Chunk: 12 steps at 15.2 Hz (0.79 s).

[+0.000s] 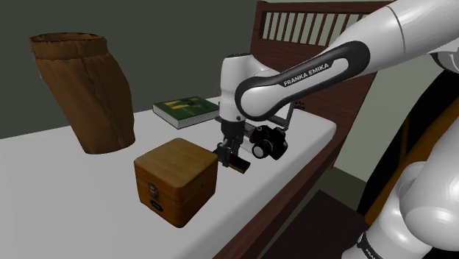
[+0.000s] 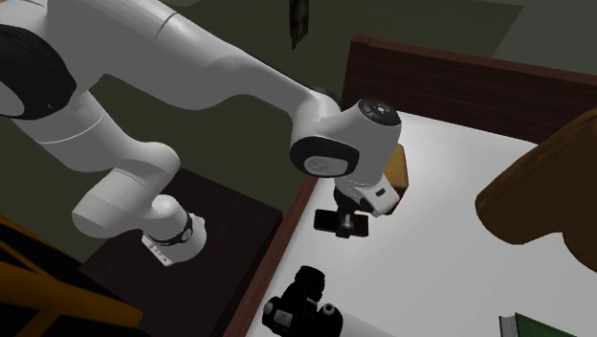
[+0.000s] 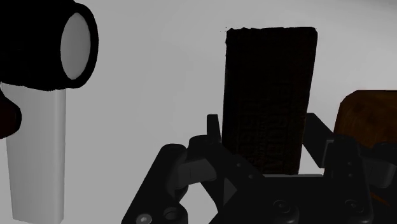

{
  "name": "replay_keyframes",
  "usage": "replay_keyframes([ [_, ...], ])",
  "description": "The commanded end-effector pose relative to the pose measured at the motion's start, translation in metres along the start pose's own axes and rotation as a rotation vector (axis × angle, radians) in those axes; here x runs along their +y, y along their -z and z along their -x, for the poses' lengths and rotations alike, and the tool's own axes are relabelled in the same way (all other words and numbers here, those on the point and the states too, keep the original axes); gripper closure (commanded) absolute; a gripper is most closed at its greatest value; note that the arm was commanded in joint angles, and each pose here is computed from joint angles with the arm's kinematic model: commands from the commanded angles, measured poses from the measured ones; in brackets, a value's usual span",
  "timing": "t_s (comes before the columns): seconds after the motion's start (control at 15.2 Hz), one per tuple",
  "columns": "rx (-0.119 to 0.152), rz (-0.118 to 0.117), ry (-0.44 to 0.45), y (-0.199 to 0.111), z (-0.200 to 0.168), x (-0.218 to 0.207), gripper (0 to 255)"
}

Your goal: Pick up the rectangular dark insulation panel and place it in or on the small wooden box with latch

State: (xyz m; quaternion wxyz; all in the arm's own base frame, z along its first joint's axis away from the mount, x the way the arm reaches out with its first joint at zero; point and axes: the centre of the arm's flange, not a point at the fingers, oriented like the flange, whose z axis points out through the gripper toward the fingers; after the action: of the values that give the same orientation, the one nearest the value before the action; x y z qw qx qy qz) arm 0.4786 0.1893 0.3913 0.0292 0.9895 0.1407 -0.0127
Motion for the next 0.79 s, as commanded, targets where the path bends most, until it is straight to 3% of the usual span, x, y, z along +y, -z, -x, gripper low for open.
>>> replay_keyframes([
  [0.0,0.000,0.000,0.000,0.011,0.000,0.000,255],
  [0.73,0.000,0.000,0.000,0.069,0.002,0.003,255],
])
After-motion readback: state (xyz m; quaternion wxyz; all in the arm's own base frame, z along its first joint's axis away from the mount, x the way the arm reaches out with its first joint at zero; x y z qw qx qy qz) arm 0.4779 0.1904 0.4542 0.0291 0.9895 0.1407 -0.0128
